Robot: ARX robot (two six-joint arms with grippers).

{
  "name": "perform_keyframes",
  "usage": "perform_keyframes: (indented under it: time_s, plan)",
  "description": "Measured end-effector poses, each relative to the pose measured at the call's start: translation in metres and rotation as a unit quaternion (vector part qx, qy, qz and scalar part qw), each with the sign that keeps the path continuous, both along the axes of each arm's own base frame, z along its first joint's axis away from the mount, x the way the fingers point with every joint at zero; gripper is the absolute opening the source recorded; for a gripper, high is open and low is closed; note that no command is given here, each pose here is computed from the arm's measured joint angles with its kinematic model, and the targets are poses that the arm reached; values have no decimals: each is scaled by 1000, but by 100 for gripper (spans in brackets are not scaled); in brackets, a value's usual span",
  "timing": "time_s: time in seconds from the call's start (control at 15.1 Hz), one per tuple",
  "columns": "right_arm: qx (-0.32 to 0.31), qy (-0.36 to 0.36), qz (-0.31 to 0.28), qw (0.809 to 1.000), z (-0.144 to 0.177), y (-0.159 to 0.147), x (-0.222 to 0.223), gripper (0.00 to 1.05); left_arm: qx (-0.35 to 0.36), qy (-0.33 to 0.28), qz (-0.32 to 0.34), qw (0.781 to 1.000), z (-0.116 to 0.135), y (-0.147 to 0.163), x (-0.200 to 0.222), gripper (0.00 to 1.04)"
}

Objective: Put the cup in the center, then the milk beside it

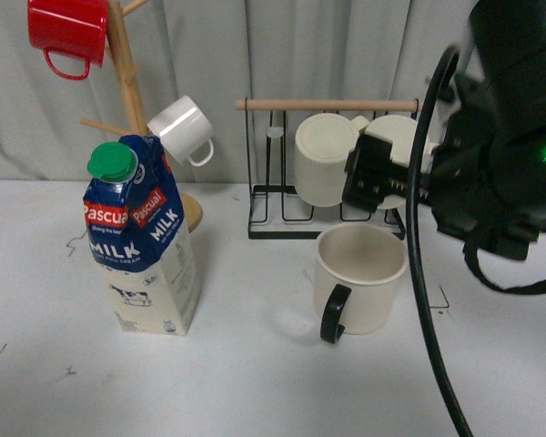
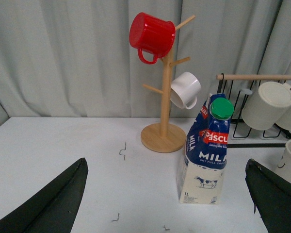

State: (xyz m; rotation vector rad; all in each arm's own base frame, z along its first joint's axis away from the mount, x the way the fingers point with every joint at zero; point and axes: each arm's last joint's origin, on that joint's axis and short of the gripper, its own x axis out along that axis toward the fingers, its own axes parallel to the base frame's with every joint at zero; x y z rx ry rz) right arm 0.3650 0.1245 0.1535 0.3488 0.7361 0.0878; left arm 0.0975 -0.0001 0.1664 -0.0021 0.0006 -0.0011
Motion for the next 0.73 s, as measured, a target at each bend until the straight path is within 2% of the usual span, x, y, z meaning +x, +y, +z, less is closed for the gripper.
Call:
perform_keyframes:
  time_s: [0.13,0.27,0.33,0.4,0.46,0.53,0.6,0.73]
  plan:
    - [32,-83,36,995,41,-5,-20,98,0,0,0,1000,0,0,0,98]
    - [49,-167,60,983,68,-14,-45,97,0,0,0,1000,0,0,0,98]
    - [-4,-270,15,963,77,-22,-64,87,0,0,-1,1000,0,0,0,98]
    - [-64,-324,-27,944,81,-38,-90,76,0,0,0,1000,0,0,0,98]
    - [-114,-354,-53,927,83,-60,-119,63,0,0,0,1000,0,0,0,98]
    - [-135,-371,-65,916,83,-73,-136,52,0,0,0,1000,0,0,0,98]
    - [-149,-372,-61,914,75,-82,-148,39,0,0,0,1000,0,0,0,98]
    - [-163,-346,-43,923,51,-91,-164,17,0,0,0,1000,0,0,0,98]
